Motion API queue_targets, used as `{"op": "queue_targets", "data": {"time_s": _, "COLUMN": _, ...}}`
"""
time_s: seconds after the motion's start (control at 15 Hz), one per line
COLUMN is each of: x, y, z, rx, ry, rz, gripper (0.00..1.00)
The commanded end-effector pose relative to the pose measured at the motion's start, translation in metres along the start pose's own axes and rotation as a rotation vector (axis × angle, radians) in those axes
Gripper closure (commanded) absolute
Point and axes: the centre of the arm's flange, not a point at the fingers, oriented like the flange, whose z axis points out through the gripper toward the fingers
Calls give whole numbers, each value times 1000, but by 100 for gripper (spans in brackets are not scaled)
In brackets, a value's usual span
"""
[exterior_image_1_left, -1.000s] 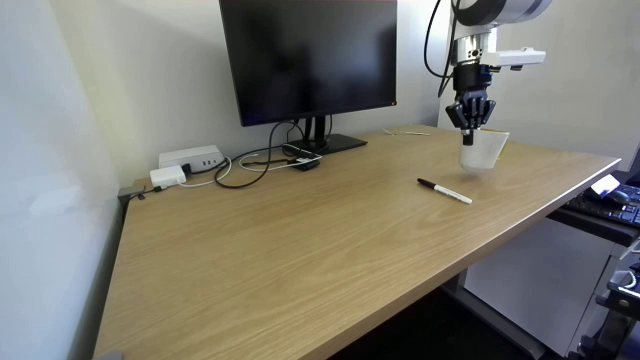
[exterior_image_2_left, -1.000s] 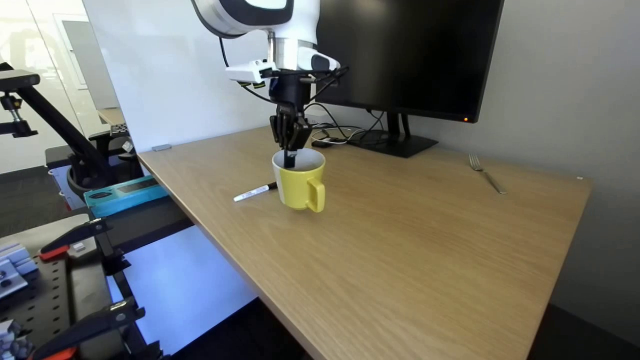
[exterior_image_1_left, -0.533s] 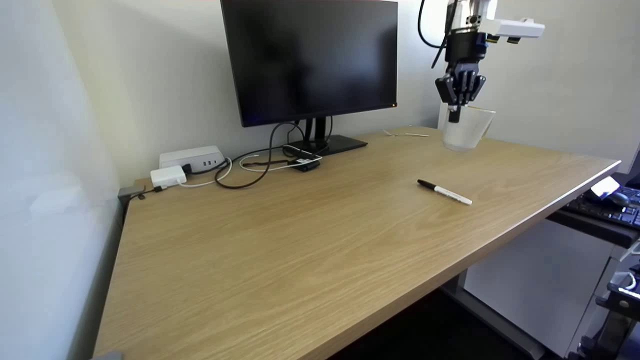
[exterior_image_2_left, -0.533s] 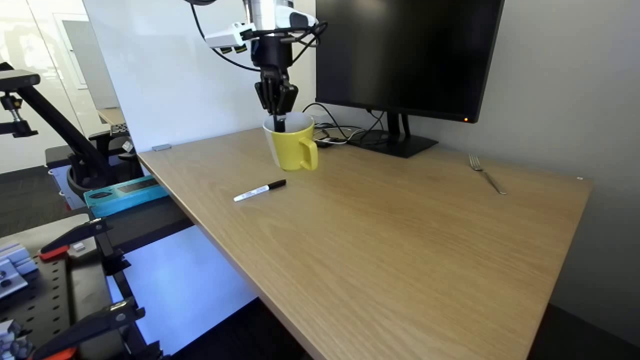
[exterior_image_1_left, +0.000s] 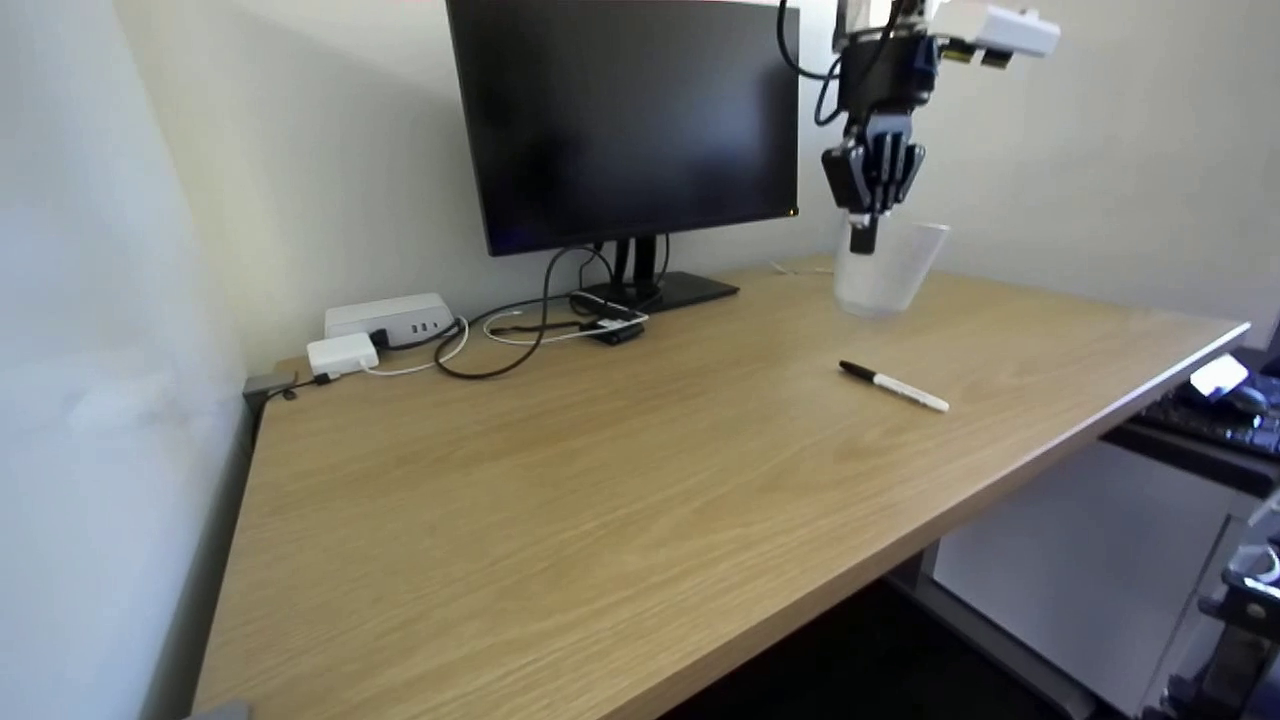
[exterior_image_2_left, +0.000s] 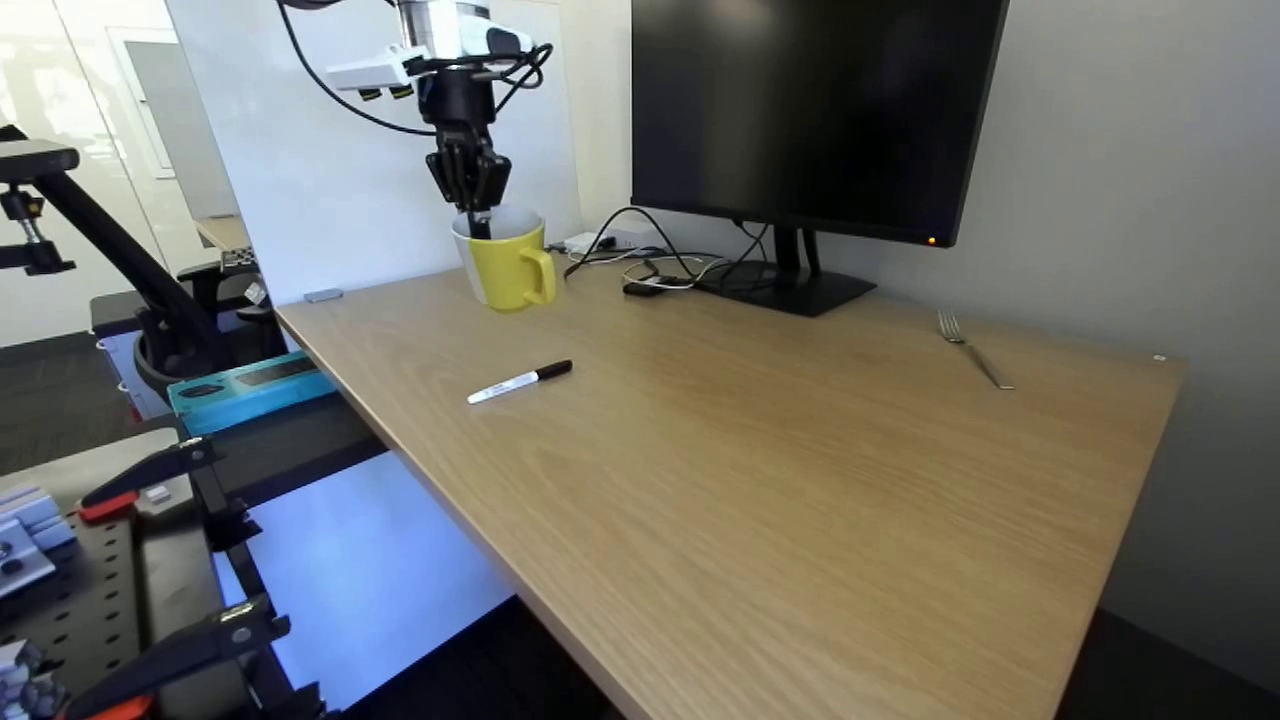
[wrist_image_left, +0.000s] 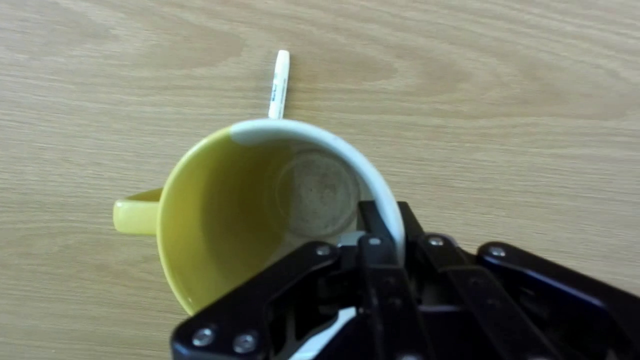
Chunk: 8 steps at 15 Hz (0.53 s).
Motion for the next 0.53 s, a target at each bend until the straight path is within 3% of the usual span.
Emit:
{"op": "queue_targets", "data": {"time_s": 0.0, "x": 8, "y": -28, "z": -8, "rx": -33, "ry": 18, "rz": -43, "gripper": 98}}
{"op": "queue_targets", "data": {"time_s": 0.47, "x": 39, "y": -99, "z": 7, "rx": -101, "ry": -3, "rz": -149, "gripper": 98}}
